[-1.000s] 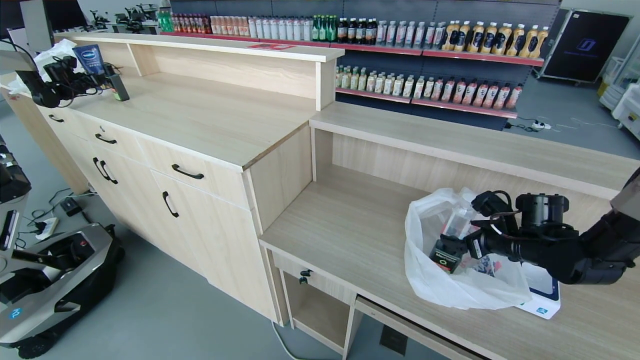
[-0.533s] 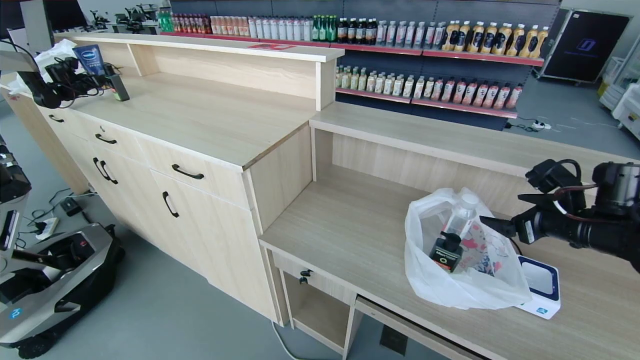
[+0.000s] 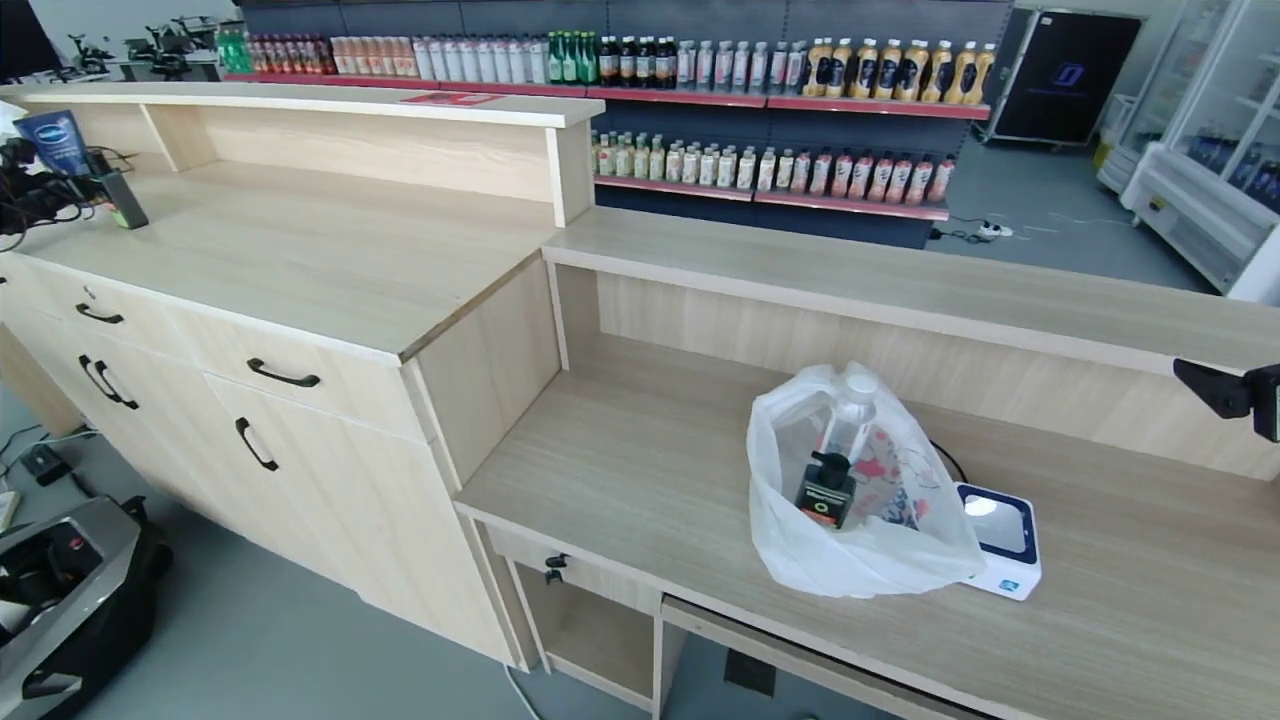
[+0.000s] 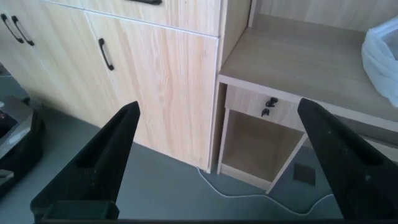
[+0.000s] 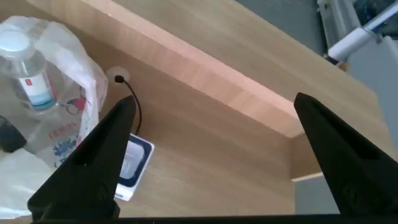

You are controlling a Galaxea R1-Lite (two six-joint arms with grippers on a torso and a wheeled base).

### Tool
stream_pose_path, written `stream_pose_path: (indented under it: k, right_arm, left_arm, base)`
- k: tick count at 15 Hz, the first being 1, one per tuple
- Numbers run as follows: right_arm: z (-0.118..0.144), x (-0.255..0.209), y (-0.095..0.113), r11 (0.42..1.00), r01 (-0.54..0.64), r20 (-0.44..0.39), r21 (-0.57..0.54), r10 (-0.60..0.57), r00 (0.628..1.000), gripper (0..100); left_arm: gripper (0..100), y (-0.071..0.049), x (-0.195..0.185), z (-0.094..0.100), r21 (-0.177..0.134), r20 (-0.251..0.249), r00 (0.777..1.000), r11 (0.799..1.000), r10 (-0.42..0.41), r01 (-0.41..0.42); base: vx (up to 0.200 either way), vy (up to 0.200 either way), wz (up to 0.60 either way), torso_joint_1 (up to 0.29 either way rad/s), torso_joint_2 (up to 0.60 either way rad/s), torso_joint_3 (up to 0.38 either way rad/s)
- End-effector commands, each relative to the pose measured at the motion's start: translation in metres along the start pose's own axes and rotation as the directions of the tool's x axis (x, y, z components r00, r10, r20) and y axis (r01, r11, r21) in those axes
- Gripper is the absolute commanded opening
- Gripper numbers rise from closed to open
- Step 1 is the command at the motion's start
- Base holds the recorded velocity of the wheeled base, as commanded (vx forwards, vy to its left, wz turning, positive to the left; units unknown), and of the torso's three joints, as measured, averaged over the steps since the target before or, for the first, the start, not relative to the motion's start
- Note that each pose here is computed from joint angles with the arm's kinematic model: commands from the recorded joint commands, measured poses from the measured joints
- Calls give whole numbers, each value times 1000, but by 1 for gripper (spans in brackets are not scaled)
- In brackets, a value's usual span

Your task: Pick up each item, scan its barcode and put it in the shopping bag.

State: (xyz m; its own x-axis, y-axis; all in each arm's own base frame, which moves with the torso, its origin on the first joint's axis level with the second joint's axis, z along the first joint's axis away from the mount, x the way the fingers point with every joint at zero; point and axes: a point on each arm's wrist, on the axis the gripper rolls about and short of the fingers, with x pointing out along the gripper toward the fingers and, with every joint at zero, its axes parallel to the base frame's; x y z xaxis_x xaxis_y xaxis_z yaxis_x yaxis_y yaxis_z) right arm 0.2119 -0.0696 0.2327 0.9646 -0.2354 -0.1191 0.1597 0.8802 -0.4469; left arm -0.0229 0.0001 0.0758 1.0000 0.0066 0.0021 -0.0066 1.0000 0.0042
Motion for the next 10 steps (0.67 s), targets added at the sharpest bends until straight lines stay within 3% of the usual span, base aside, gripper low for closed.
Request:
stream_pose_path:
  k: [1, 4, 7, 10]
  right_arm:
    - [20, -33, -12, 997, 70, 24, 13, -70, 997, 100]
    - [20, -59, -6, 980, 158, -88, 118, -148, 985, 100]
    - [5, -86, 4, 922, 223, -119, 316, -195, 974, 100]
    - [-33, -137, 26, 909, 231, -101, 347, -209, 973, 100]
  left_arm:
    - [100, 0, 0, 0, 0, -1, 1000, 1000, 1, -1]
    - [100, 0, 0, 0, -1, 1, 1000, 1000, 1, -1]
    - [100, 0, 0, 0, 0, -1, 1000, 1000, 1, -1]
    - [100, 0, 0, 0, -1, 1, 1000, 1000, 1, -1]
  base:
    - [0, 0, -600, 7, 2, 7]
    - [0, 0, -600, 1, 1, 5]
    - [0, 0, 0, 0, 0, 0]
    - [0, 0, 0, 0, 0, 0]
